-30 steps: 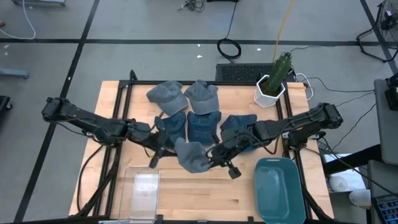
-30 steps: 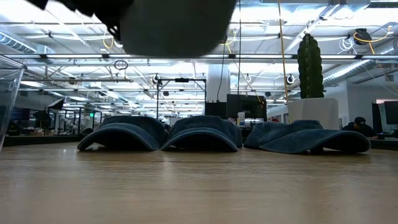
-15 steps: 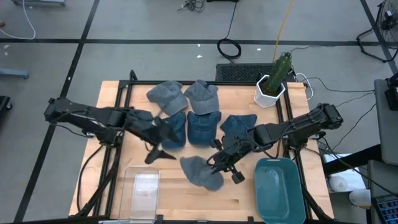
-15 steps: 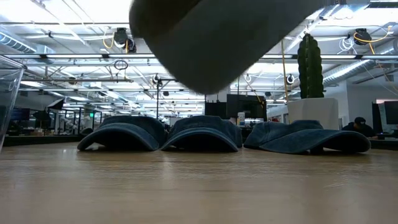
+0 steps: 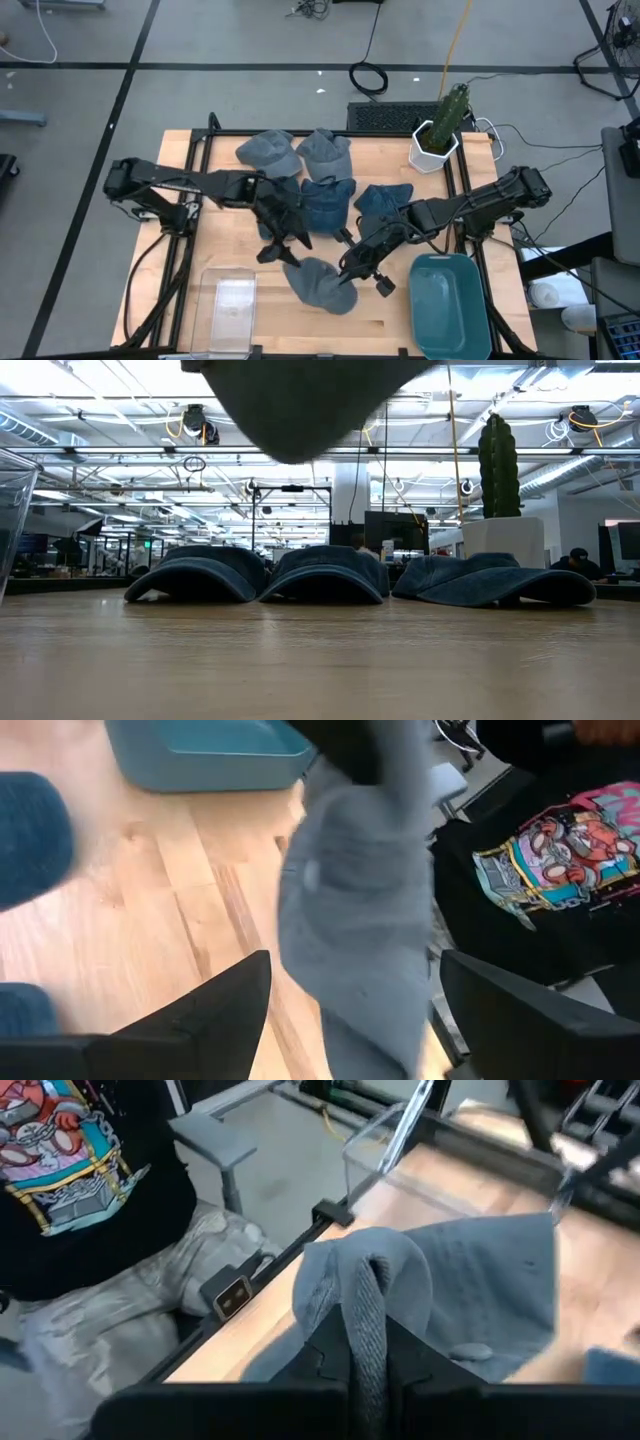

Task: Pick & Place hat
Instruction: Put the right gray cap into the transparent bin

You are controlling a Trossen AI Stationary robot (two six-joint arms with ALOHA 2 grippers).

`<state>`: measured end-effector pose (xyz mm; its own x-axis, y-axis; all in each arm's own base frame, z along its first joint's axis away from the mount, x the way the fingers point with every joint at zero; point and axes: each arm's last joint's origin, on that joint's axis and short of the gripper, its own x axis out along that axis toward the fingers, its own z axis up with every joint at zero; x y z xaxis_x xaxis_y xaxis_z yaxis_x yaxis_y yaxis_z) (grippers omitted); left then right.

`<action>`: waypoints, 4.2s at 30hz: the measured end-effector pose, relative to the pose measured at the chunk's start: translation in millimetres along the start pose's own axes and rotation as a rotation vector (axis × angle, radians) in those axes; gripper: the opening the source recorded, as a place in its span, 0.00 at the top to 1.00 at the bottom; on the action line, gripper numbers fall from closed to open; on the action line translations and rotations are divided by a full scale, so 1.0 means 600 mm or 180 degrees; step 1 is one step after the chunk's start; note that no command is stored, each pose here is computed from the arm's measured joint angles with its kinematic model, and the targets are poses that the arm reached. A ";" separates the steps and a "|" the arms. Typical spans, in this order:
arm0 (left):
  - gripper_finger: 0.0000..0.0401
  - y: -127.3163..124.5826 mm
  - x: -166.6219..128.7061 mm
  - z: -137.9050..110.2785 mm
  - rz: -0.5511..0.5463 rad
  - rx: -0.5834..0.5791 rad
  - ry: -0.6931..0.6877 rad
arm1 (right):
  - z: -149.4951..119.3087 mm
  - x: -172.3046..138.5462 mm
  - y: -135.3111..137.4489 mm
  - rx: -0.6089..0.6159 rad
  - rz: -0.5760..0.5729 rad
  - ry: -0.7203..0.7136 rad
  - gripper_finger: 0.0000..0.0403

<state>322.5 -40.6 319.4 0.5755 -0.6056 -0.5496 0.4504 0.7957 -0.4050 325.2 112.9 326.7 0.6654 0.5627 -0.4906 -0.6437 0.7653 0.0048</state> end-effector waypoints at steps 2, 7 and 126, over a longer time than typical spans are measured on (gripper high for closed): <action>0.26 0.011 0.001 0.000 -0.0047 -0.0057 0.0057 | 0.003 0.000 0.000 -0.0103 -0.0007 -0.0059 1.00; 0.26 0.043 0.010 0.002 -0.0324 -0.0231 0.0055 | 0.003 0.000 0.002 -0.0232 0.0003 -0.0055 1.00; 1.00 -0.149 -0.091 -0.053 0.0853 0.0169 0.1239 | -0.015 -0.059 -0.027 0.0693 -0.1903 0.0495 0.25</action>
<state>229.2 -78.2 362.6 0.3822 -0.3205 -0.8667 0.3611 0.9152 -0.1792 308.7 78.1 336.3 0.8119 -0.0186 -0.5836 -0.0776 0.9872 -0.1393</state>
